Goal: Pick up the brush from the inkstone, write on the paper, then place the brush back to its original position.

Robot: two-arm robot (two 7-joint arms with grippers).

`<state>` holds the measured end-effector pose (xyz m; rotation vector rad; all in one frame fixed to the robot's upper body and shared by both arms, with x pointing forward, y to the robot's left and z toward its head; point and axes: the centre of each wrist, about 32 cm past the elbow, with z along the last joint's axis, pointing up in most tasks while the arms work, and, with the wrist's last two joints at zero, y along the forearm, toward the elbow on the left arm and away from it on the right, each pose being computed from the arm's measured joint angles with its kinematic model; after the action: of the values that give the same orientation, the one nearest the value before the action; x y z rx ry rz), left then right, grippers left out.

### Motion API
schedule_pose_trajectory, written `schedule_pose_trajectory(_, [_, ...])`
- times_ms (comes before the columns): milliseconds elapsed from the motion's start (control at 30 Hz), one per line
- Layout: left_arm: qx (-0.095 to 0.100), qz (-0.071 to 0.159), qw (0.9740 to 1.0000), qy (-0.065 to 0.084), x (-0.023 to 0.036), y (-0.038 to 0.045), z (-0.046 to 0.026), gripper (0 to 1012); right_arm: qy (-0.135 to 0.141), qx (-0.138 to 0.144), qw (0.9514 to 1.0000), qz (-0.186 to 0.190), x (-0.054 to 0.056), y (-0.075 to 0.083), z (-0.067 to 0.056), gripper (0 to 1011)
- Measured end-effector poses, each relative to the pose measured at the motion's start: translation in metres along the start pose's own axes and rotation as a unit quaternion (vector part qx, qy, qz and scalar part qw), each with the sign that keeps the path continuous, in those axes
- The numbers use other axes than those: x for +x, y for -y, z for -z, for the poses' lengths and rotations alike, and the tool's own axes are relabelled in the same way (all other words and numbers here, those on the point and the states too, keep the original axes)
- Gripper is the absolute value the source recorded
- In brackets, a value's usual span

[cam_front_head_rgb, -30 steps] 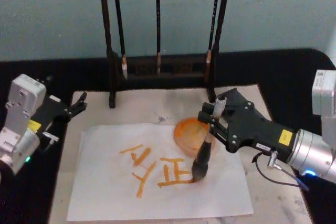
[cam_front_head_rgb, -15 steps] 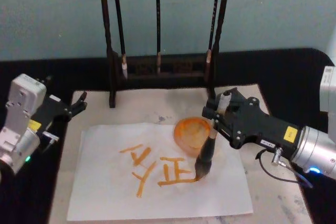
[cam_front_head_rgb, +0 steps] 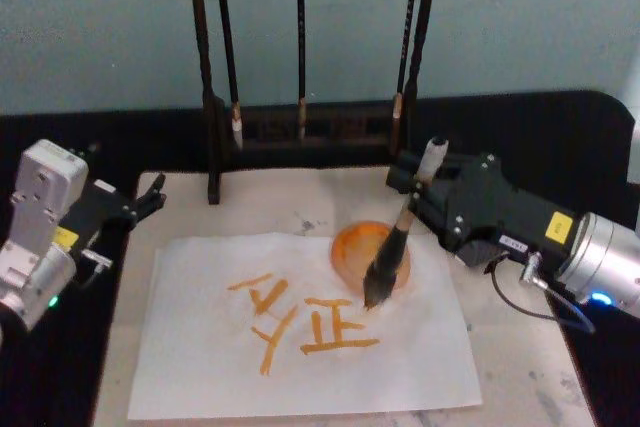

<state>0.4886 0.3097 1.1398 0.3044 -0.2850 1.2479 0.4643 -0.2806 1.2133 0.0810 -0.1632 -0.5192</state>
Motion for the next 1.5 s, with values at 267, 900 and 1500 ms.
schedule_pose_trajectory(267, [0.0,0.0,1.0,0.0,0.0,0.0,0.0,1010,-0.028,0.019,0.9987,0.038,0.011,-0.009,0.0,156])
schedule_pose_trajectory(900, [0.0,0.0,1.0,0.0,0.0,0.0,0.0,1010,-0.25,0.022,0.9545,0.16,0.052,-0.022,0.018,156])
schedule_pose_trajectory(1500, [0.0,0.0,1.0,0.0,0.0,0.0,0.0,1010,-0.35,0.021,0.8972,0.268,0.064,-0.025,0.04,156])
